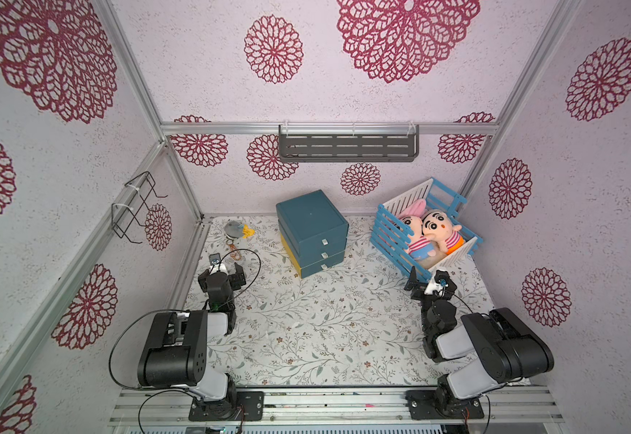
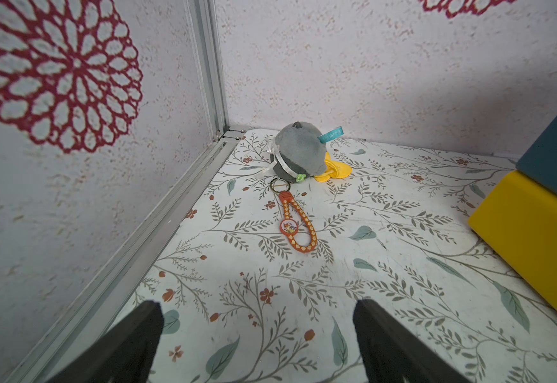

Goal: Place the transparent tape into the drawer according to color
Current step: Reset both arms

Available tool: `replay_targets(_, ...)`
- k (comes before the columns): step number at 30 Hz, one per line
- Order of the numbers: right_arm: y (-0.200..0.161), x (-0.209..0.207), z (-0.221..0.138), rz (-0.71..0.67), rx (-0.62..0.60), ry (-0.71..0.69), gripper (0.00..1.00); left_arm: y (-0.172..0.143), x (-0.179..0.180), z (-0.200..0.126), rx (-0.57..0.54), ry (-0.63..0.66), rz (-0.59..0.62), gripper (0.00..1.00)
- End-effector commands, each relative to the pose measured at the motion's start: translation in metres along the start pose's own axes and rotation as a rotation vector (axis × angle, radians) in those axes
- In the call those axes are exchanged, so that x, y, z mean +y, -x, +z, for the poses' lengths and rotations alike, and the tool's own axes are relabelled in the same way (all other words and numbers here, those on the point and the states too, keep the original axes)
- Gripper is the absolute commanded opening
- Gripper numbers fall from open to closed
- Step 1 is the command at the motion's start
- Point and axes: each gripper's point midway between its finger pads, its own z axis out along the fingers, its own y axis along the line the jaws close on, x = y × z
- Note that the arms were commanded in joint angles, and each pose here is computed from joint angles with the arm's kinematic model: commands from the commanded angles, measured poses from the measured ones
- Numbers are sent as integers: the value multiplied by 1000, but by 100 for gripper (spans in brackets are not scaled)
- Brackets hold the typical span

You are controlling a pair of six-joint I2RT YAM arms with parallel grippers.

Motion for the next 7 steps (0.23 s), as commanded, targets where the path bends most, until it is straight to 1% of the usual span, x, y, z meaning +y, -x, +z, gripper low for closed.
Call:
replay_targets(1, 8, 2, 4, -9, -27, 2, 99, 10, 0, 1, -38, -7, -18, 97)
replay_targets(7, 11, 1, -1, -8, -46, 10, 99, 9, 0, 1, -36, -8, -18, 97)
